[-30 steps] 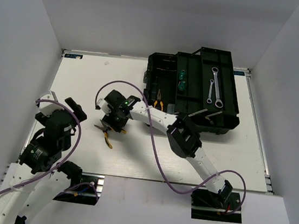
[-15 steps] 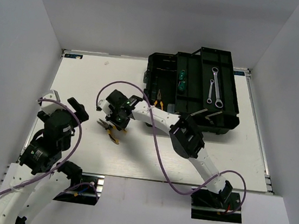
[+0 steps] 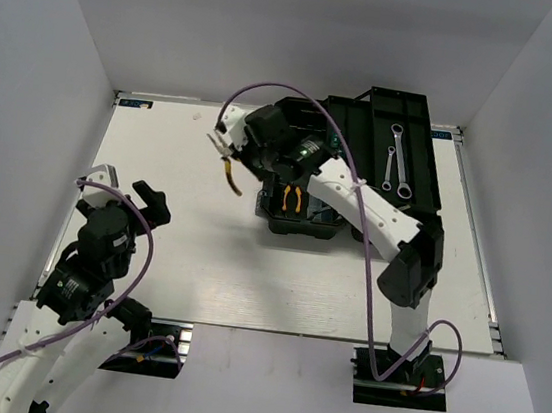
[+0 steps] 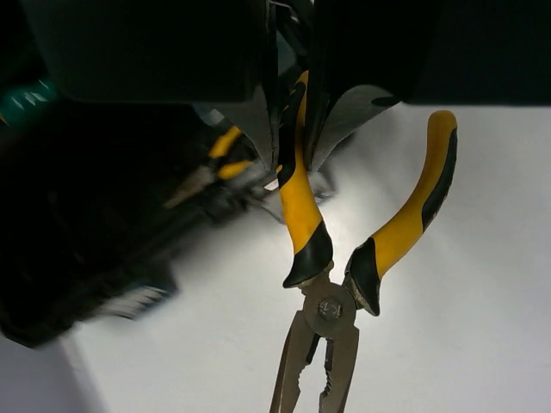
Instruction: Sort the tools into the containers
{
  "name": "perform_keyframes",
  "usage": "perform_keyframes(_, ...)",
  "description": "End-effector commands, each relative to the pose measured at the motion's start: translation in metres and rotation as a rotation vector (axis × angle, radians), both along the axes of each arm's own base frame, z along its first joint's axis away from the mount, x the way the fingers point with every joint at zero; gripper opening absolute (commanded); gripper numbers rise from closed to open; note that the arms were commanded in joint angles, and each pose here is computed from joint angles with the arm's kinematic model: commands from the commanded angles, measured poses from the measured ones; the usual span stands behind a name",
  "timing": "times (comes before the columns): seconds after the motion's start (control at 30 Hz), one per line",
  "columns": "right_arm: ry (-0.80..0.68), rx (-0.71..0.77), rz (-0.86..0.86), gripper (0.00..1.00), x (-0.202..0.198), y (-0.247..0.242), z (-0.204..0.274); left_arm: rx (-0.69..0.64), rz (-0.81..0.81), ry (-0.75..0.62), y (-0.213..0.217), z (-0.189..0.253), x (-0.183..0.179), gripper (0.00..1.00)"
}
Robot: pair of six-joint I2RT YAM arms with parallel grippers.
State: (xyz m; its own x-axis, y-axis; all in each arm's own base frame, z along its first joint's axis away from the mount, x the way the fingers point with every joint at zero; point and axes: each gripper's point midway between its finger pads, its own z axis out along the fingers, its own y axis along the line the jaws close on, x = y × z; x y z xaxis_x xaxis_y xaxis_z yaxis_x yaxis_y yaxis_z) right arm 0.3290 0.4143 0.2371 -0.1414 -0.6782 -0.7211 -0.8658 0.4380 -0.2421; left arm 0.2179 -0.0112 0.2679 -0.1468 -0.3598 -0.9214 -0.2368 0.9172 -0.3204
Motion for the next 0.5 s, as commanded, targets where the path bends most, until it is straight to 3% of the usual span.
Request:
perform_keyframes(0.0, -0.212, -0.069, -0.214, 0.00, 0.049, -0.045, 0.022, 0.008, -0.046, -0.005, -0.008, 0.000, 0.003, 0.99)
perform_keyframes(0.07, -0.273, -0.114, -0.320, 0.00, 0.064, -0.072, 0.029, 0.012, -0.046, 0.003, -0.009, -0.001, 0.004, 0.99)
perform_keyframes(0.27, -0.239, -0.168, -0.480, 0.00, 0.097, -0.136, 0.010, 0.015, -0.129, 0.057, -0.032, -0.019, 0.024, 0.99)
perform_keyframes(0.33, -0.207, -0.203, -0.475, 0.00, 0.098, -0.139, -0.009, 0.002, -0.202, 0.138, -0.053, -0.030, 0.034, 0.99)
perform_keyframes(0.37, -0.198, -0.214, -0.476, 0.00, 0.098, -0.142, -0.013, 0.006, -0.253, 0.262, -0.070, -0.057, 0.044, 0.99)
perform_keyframes(0.47, -0.133, -0.228, -0.461, 0.00, 0.098, -0.139, -0.029, 0.004, -0.336, 0.442, -0.100, -0.092, 0.060, 0.99)
